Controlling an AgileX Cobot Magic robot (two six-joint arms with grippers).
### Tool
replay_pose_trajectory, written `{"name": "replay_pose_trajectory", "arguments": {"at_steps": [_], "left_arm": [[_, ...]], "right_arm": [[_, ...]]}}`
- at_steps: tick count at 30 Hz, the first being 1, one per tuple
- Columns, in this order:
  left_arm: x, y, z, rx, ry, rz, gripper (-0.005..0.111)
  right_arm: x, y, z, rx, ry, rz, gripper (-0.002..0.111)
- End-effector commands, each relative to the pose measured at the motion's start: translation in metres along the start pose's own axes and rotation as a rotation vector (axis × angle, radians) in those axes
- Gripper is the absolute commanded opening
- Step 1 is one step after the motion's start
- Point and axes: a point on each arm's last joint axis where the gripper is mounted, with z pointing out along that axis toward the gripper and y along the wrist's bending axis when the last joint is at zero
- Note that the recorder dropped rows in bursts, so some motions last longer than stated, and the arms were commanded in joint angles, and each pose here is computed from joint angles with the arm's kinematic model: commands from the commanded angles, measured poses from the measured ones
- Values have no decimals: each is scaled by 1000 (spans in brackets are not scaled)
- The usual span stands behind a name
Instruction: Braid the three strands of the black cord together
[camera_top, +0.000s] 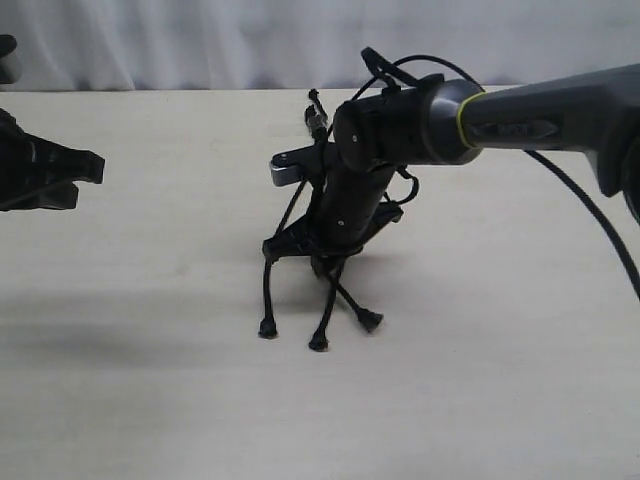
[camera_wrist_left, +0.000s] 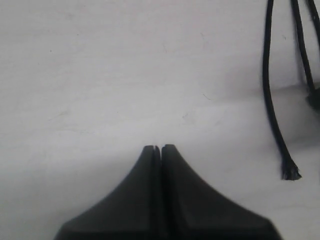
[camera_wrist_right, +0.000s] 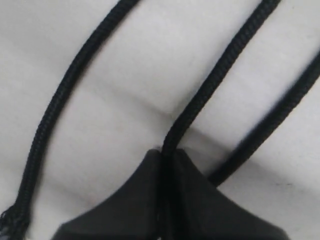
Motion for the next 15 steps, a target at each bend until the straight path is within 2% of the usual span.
{"name": "replay_pose_trajectory", "arguments": {"at_steps": [1, 4, 7, 12, 15], "left_arm": [[-3, -2, -1, 6, -19, 4, 0], [-3, -2, -1, 6, -19, 4, 0], [-3, -2, -1, 6, -19, 4, 0], [-3, -2, -1, 6, -19, 4, 0], [-3, -2, -1, 6, -19, 4, 0]], "right_arm": [[-14, 13, -36, -71, -68, 37, 4], [-23, 33, -48, -187, -130, 69, 4], [-25, 55, -43, -249, -187, 65, 4], [-27, 80, -20, -258, -259, 40, 5], [-25, 87, -10, -257, -258, 35, 14]]}}
